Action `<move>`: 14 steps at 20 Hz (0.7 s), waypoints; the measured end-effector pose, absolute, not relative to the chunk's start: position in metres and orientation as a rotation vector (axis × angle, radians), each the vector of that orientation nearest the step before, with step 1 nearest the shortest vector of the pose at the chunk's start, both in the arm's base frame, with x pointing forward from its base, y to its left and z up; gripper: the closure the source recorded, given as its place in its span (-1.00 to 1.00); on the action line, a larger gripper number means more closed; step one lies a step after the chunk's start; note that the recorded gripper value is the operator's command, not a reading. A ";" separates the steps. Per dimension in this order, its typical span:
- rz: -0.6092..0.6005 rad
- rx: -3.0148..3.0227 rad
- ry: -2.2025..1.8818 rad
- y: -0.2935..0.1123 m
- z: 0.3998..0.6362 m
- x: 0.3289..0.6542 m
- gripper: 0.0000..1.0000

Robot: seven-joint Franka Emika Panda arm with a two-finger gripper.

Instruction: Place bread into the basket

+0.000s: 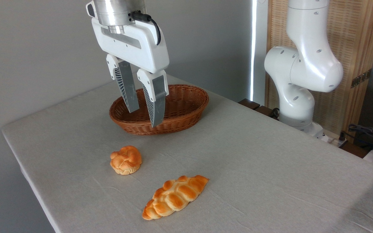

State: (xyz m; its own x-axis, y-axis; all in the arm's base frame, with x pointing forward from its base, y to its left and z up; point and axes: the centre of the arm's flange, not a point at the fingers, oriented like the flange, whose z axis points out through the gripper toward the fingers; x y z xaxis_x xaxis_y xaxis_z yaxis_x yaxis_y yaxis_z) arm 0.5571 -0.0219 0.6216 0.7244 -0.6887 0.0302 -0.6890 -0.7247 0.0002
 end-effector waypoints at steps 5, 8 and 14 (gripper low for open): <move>0.044 2.907 -1.161 -0.022 0.622 0.557 -1.00; 0.051 2.908 -1.162 -0.022 0.623 0.557 -1.00; 0.119 2.897 -1.214 -0.042 0.620 0.564 -1.00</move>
